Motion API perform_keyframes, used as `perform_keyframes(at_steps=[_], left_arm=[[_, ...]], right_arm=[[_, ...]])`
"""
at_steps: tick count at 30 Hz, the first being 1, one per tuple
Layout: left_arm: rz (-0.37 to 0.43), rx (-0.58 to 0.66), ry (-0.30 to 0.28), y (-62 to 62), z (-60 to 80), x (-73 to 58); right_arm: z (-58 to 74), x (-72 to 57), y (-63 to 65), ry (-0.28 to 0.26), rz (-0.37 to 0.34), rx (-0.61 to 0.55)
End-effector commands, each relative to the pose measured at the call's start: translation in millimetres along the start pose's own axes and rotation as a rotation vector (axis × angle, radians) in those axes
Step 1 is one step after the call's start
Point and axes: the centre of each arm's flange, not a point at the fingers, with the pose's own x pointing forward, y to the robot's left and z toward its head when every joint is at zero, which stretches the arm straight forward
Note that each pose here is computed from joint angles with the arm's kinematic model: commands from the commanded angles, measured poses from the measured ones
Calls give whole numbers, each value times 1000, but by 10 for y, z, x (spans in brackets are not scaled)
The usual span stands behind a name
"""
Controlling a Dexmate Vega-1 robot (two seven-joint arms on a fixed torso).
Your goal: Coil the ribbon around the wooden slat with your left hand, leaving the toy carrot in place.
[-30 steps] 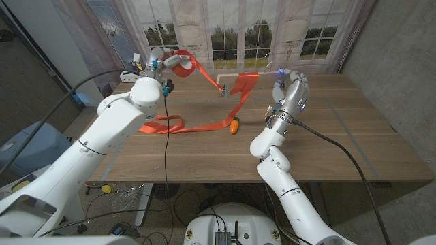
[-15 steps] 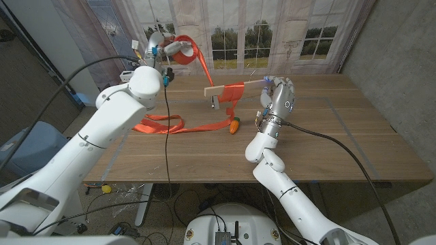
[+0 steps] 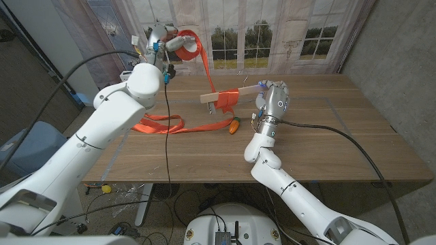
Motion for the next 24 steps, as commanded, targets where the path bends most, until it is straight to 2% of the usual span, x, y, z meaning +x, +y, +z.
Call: perform_keyframes(at_steps=[1,11,15,24], left_arm=[[-33,19,-15,12,-12,-147],[-2,122,17,31,-178,-351],[3,130,53,18,-299,-418],[-23,169,114,-14,-473,-486]], right_arm=[[-11,30,49,-9,92,-141],[35,84,103,-4,209,-245],[82,104,166,-7,281,-296],[156,111,263,-11,367,-345]])
